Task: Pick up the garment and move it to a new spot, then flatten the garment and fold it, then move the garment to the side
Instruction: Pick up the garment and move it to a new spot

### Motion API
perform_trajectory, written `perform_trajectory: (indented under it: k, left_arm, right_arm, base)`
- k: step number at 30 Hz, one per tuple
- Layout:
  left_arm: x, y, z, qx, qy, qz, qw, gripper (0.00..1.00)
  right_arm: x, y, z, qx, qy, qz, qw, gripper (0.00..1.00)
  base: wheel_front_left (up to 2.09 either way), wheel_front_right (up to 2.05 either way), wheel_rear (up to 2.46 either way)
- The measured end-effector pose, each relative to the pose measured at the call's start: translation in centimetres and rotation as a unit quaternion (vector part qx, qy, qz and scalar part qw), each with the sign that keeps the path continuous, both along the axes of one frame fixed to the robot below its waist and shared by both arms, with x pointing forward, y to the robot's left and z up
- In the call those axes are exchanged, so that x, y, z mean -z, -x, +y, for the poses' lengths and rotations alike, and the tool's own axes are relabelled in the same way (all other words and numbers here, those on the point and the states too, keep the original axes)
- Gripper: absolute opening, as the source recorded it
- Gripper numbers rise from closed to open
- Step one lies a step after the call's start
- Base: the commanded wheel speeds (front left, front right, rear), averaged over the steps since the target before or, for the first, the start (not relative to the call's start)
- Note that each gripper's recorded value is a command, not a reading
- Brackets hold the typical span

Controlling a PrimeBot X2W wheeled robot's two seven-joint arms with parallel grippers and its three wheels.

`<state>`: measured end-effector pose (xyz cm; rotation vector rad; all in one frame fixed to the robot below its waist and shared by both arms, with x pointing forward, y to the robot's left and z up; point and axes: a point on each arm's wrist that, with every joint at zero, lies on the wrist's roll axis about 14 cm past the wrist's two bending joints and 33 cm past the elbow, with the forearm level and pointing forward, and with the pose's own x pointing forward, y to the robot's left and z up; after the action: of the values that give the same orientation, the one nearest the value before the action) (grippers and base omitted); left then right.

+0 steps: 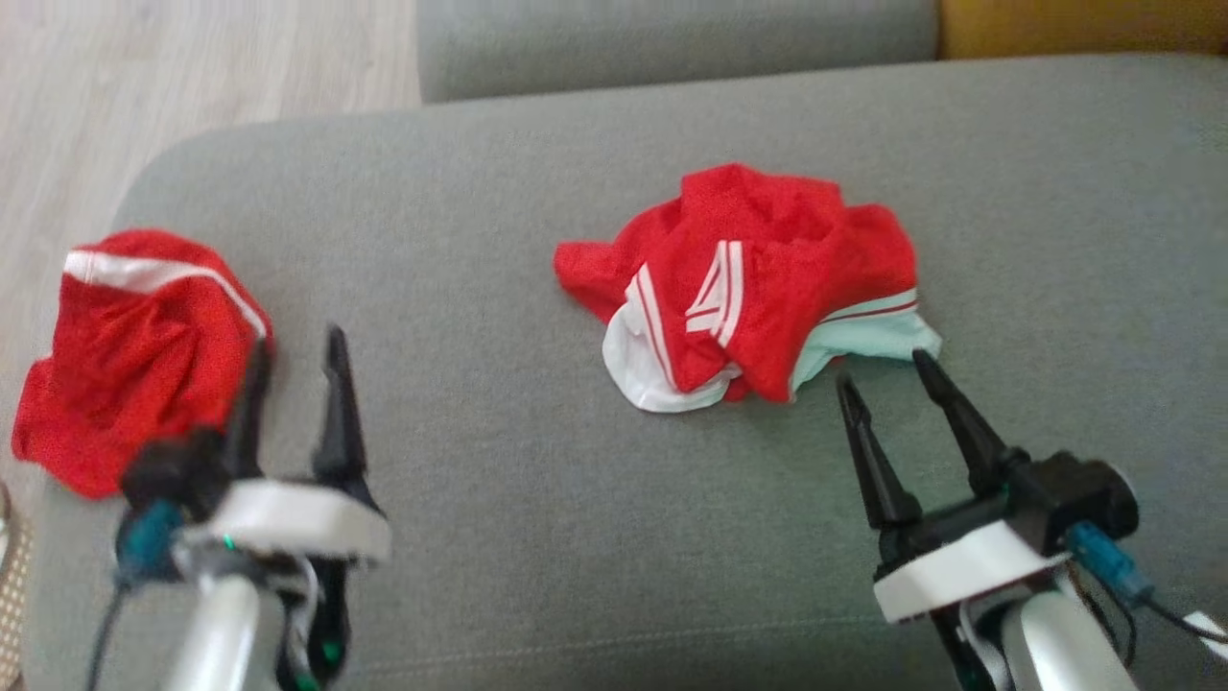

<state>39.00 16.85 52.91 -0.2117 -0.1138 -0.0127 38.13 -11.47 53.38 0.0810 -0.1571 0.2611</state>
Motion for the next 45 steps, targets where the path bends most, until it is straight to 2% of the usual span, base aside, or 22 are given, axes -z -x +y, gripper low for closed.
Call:
perform_trajectory:
  k: [4,12,23,45]
  left_arm:
    - [0.2,2.5,-1.9,0.02,-0.012,-0.007,1.0,1.0]
    - [2.1,6.5,-3.1,0.02,-0.103,0.013,0.994,1.0]
    - [2.3,7.9,-2.8,-0.001,-0.105,0.016,0.994,1.0]
    - [3.1,8.9,-3.5,0.009,-0.092,0.025,0.995,1.0]
  right_arm:
    - [1.1,1.6,-0.9,0.014,0.003,0.017,1.0,1.0]
    - [2.6,3.9,-1.6,0.023,0.023,0.037,0.999,1.0]
    - [2.1,4.8,-1.9,0.029,0.024,0.025,0.999,1.0]
    - [1.9,5.5,-2.0,0.029,0.022,0.023,0.999,1.0]
  base:
    - [0.0,0.0,0.0]
    - [0.0,0.0,0.0]
    - [0.0,0.0,0.0]
    - [0.0,0.0,0.0]
